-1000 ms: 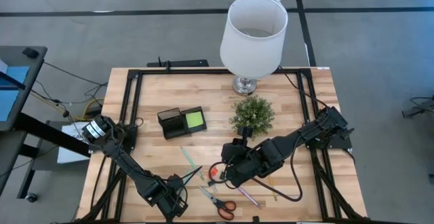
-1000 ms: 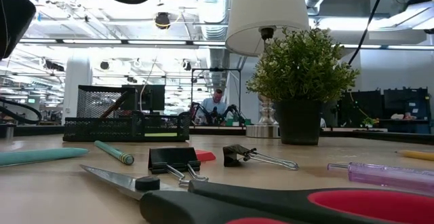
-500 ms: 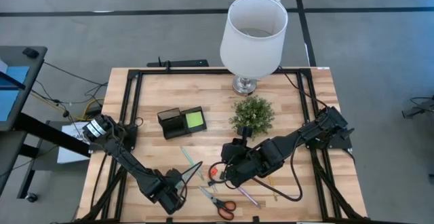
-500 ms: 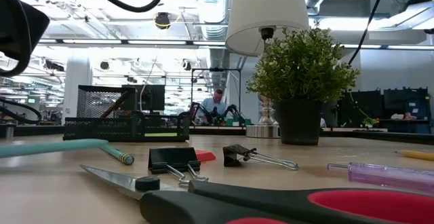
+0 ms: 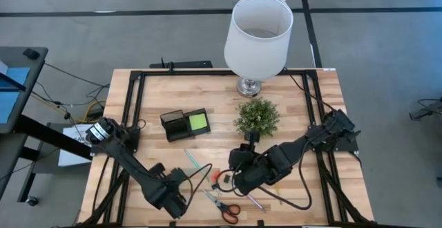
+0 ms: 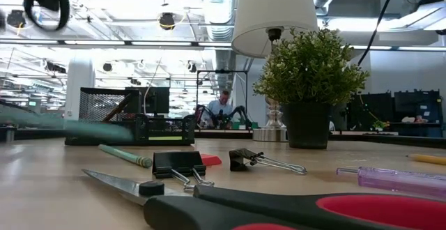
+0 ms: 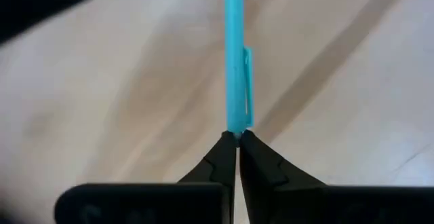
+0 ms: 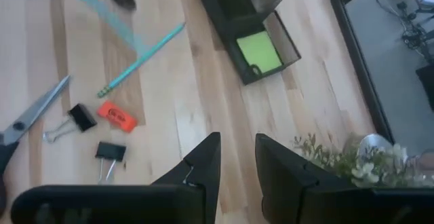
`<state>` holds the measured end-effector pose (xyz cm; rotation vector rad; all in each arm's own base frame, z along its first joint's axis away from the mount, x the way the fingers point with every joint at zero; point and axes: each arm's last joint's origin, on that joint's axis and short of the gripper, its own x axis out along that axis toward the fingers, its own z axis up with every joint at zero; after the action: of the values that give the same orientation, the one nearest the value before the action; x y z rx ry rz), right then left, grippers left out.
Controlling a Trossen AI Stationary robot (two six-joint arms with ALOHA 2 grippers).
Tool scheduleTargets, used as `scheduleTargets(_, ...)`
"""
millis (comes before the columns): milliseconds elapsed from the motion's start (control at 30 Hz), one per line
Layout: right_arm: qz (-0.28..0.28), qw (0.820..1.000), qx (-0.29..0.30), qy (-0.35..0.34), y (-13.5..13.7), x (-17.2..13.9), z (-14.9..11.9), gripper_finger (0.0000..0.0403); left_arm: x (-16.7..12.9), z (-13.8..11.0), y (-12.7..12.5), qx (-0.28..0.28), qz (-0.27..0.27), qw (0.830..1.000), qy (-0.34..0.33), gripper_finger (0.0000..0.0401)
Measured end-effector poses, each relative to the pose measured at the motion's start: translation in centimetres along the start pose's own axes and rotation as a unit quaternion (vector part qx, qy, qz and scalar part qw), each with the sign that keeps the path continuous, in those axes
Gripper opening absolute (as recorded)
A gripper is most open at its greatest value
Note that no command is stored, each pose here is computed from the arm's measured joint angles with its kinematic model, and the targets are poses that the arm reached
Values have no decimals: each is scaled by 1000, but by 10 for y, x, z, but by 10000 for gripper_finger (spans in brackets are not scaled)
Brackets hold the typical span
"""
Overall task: Pick and place office supplies into organizer
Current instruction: Put the blue pen into the black desk organizer
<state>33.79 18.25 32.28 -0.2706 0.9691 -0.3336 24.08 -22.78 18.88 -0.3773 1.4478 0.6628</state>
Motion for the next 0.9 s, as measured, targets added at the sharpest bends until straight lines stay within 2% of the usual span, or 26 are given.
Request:
scheduleTargets(67,11,1000,8,17,3,-1,-5,87,-16,2,6,-2,39,999,-1,0)
scheduleTargets(200,53,995,37,76,15,14,-21,87,-51,6,11,1,63,998,-8,0)
scheduleTargets(267,65,994,37,75,23,26,-27,87,-67,8,13,1,67,998,-16,0)
scheduleTargets(333,82,996,6,40,33,41,-30,87,-79,12,10,2,40,999,-37,0)
scheduleTargets(400,104,994,-38,-25,46,56,-30,87,-88,14,9,11,23,998,-50,0)
scheduleTargets(533,152,967,-123,-163,65,75,-26,87,-98,21,10,6,3,998,-60,0)
scheduleTargets(600,144,952,-168,-212,69,78,-25,87,-99,22,11,12,4,998,-57,0)
scheduleTargets(667,106,939,-218,-245,69,81,-25,87,-101,24,13,13,0,998,-59,0)
scheduleTargets(767,61,927,-232,-288,63,86,-18,87,-100,27,14,9,1,998,-58,0)
scheduleTargets(900,87,924,-206,-310,48,96,-6,87,-99,34,15,10,4,998,-57,0)
